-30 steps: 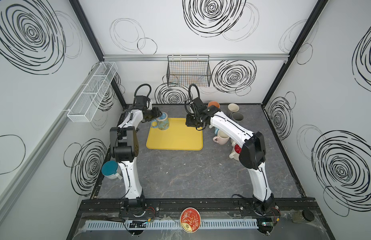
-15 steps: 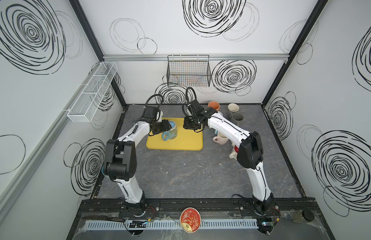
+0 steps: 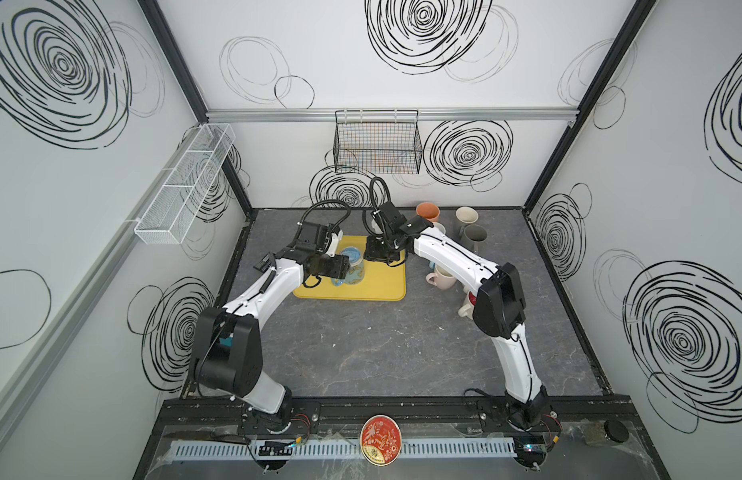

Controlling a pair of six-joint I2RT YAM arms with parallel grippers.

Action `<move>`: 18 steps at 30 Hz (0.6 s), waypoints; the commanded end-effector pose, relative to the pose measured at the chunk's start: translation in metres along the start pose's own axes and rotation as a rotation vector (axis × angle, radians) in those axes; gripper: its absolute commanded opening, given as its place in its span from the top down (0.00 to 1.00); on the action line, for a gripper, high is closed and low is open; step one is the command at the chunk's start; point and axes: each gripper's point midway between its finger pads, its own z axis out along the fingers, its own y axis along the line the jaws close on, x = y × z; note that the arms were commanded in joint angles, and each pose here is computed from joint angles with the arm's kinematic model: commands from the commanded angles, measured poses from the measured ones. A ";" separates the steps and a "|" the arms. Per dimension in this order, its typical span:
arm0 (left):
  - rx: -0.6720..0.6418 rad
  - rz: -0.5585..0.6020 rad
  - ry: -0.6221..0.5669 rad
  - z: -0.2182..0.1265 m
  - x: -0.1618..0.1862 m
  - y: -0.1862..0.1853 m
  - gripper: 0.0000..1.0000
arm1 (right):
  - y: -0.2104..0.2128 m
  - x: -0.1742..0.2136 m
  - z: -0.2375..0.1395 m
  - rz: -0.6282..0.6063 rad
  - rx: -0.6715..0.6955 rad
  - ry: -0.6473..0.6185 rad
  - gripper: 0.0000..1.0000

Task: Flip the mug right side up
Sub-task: 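Move both grippers back over the tray toward the butterfly-print mug, then grasp the butterfly-print mug rim with the left gripper and lift it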

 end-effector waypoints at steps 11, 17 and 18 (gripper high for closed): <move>-0.026 0.390 0.091 0.002 0.019 0.016 0.32 | 0.001 0.010 0.001 0.004 -0.013 0.023 0.64; -0.021 0.406 0.127 0.024 0.016 0.017 0.36 | -0.005 0.012 0.002 0.016 -0.018 0.034 0.64; -0.022 0.410 0.129 0.027 0.016 0.018 0.36 | -0.006 0.012 0.002 0.020 -0.020 0.037 0.65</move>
